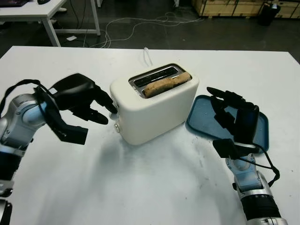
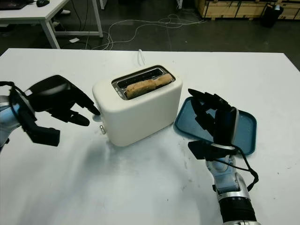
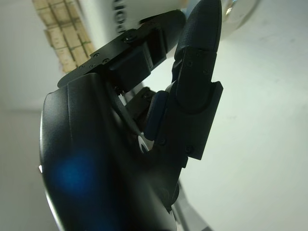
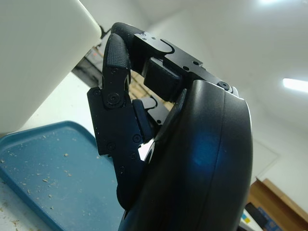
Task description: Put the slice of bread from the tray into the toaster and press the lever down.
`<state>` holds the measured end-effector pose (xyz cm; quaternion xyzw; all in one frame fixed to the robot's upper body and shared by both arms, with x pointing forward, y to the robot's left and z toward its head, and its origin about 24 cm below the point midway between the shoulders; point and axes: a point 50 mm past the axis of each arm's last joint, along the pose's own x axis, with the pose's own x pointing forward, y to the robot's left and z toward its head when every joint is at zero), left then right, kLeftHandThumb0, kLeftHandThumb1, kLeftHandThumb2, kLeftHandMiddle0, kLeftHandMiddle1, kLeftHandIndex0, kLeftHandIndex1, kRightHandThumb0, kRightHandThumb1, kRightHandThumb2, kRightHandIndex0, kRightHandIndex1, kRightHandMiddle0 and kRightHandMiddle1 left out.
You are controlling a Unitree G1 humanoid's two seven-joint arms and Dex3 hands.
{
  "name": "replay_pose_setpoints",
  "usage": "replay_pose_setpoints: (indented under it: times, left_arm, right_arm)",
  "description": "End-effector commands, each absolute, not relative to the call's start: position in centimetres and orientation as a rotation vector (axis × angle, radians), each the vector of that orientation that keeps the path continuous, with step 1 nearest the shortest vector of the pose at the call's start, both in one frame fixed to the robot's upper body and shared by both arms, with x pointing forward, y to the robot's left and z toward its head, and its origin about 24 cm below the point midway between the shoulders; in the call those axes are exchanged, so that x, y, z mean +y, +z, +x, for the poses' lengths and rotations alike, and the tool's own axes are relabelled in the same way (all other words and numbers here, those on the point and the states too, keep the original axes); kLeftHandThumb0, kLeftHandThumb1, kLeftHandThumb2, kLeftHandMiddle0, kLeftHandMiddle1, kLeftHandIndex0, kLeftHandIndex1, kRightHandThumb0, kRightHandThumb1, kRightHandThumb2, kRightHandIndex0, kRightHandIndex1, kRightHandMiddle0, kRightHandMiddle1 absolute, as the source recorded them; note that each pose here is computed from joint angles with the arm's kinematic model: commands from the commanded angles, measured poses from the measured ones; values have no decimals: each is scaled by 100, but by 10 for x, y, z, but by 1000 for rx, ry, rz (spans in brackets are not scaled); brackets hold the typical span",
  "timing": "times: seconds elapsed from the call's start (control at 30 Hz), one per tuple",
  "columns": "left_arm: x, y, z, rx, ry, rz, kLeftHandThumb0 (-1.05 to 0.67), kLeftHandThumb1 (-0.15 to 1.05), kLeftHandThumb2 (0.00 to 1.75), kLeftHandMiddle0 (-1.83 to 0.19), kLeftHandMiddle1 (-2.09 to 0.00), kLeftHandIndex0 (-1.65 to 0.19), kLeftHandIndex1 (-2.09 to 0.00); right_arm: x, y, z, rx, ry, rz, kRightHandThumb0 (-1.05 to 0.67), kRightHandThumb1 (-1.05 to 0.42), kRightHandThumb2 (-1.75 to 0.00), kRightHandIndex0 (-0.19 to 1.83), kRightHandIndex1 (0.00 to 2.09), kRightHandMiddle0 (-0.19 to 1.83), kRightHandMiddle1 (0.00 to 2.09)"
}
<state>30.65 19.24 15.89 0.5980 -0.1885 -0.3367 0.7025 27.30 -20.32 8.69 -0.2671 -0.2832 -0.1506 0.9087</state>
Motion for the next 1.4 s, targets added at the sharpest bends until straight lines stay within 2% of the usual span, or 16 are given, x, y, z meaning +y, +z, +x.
replay_pose_setpoints:
  times: [0.0, 0.1, 0.2, 0.33, 0.43, 0.57, 0.63, 0.7, 0.93, 1.07, 1.23, 1.27, 1.33, 1.37]
  left_arm:
    - [184, 132, 303, -343, -871, 1312, -70, 89, 1, -110, -137, -123, -2]
    - [182, 103, 298, -265, -937, 1279, -69, 87, 0, -108, -135, -123, -1]
    - [181, 69, 290, -193, -947, 1252, -70, 87, 0, -108, -135, -124, -1]
    - [185, 35, 279, -79, -927, 1245, -67, 85, 0, -114, -111, -124, 0]
    - [189, 25, 275, -32, -904, 1248, -66, 85, 0, -121, -81, -124, 0]
    - [190, 20, 273, 4, -892, 1233, -67, 88, 1, -120, -67, -122, 0]
    - [189, 16, 272, 7, -888, 1220, -66, 88, 0, -123, -72, -122, 0]
    - [188, 12, 271, 19, -878, 1211, -66, 88, 0, -124, -67, -122, 0]
    - [179, -2, 265, 106, -835, 1112, -59, 83, 0, -130, -62, -122, 0]
    - [178, 12, 268, 30, -782, 1076, -62, 83, 0, -138, -56, -125, -1]
    - [177, 50, 272, -193, -639, 923, -71, 81, 0, -140, -49, -133, -2]
    - [177, 57, 272, -232, -597, 879, -72, 80, 0, -140, -55, -135, -1]
    - [178, 70, 273, -285, -529, 817, -77, 80, 0, -128, -94, -139, -1]
    - [180, 77, 273, -307, -497, 794, -79, 81, 1, -124, -100, -140, -1]
  right_arm:
    - [-206, 93, 273, -615, -314, -541, -45, -92, -31, 95, 139, 116, 2]
    - [-206, 95, 273, -624, -313, -549, -44, -92, -31, 96, 136, 116, 1]
    - [-207, 96, 273, -627, -307, -548, -44, -92, -30, 96, 139, 119, 2]
    - [-210, 97, 273, -625, -298, -560, -44, -92, -30, 95, 142, 119, 2]
    - [-211, 99, 274, -638, -292, -570, -45, -92, -29, 95, 145, 120, 2]
    - [-210, 98, 274, -638, -280, -578, -46, -92, -30, 95, 146, 121, 2]
    - [-209, 97, 274, -635, -275, -580, -48, -92, -31, 98, 139, 116, 1]
    - [-209, 96, 274, -632, -267, -574, -48, -92, -31, 100, 137, 118, 2]
    - [-209, 95, 273, -620, -260, -582, -48, -92, -32, 96, 147, 124, 4]
    - [-208, 95, 273, -624, -252, -579, -47, -92, -31, 95, 149, 121, 2]
    - [-205, 97, 273, -640, -243, -565, -45, -92, -30, 93, 152, 120, 2]
    - [-204, 97, 273, -639, -239, -565, -44, -92, -30, 92, 154, 122, 2]
    - [-204, 97, 273, -632, -230, -567, -45, -92, -31, 90, 157, 122, 3]
    - [-205, 97, 273, -624, -224, -568, -46, -92, -31, 89, 156, 122, 3]
